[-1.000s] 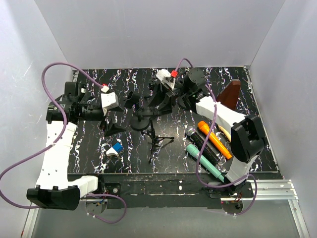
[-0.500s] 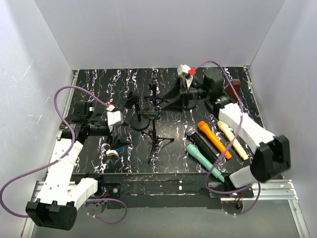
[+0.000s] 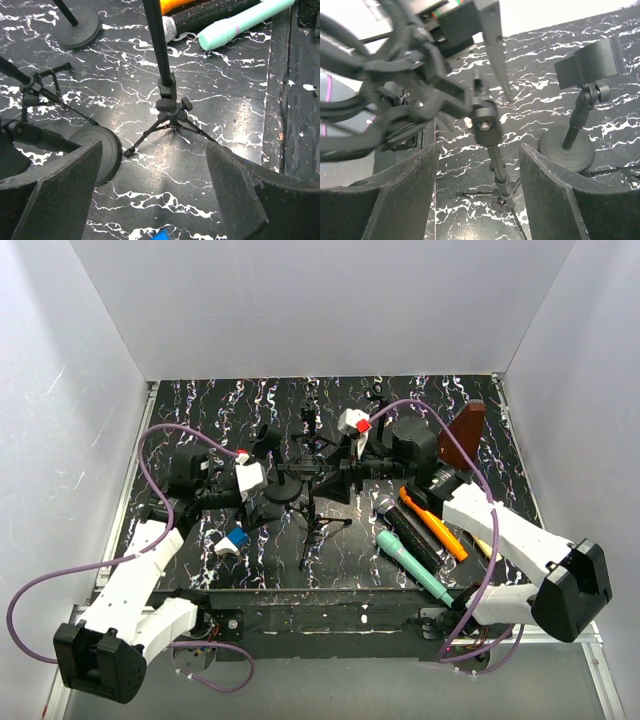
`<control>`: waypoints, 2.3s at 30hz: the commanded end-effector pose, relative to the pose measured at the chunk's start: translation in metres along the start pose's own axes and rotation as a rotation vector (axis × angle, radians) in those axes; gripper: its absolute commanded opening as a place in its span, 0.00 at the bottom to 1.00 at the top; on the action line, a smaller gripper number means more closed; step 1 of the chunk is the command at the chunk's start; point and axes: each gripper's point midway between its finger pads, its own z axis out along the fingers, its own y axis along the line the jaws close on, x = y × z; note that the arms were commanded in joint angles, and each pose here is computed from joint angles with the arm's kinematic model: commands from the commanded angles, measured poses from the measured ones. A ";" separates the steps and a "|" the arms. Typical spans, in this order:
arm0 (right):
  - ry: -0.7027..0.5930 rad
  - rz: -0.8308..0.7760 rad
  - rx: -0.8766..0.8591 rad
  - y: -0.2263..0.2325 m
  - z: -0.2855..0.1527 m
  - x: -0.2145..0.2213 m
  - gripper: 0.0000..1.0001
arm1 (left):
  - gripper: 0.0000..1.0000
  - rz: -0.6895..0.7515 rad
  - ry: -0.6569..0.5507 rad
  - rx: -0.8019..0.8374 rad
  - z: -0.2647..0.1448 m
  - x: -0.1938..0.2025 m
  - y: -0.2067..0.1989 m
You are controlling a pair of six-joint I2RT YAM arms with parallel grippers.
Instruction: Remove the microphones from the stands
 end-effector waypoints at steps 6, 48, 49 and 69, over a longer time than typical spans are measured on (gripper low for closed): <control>-0.097 0.057 0.106 -0.028 0.014 -0.026 0.63 | 0.78 0.034 -0.062 -0.027 0.004 -0.030 -0.015; -0.135 0.074 0.143 -0.049 0.011 -0.029 0.01 | 0.20 -0.012 0.037 -0.063 0.079 -0.003 -0.007; -0.135 0.074 0.143 -0.049 0.010 -0.029 0.01 | 0.14 -0.024 0.037 -0.065 0.079 -0.004 -0.007; -0.151 -0.139 0.051 -0.005 -0.020 -0.033 0.01 | 0.00 -0.956 -0.040 0.362 0.057 -0.037 -0.002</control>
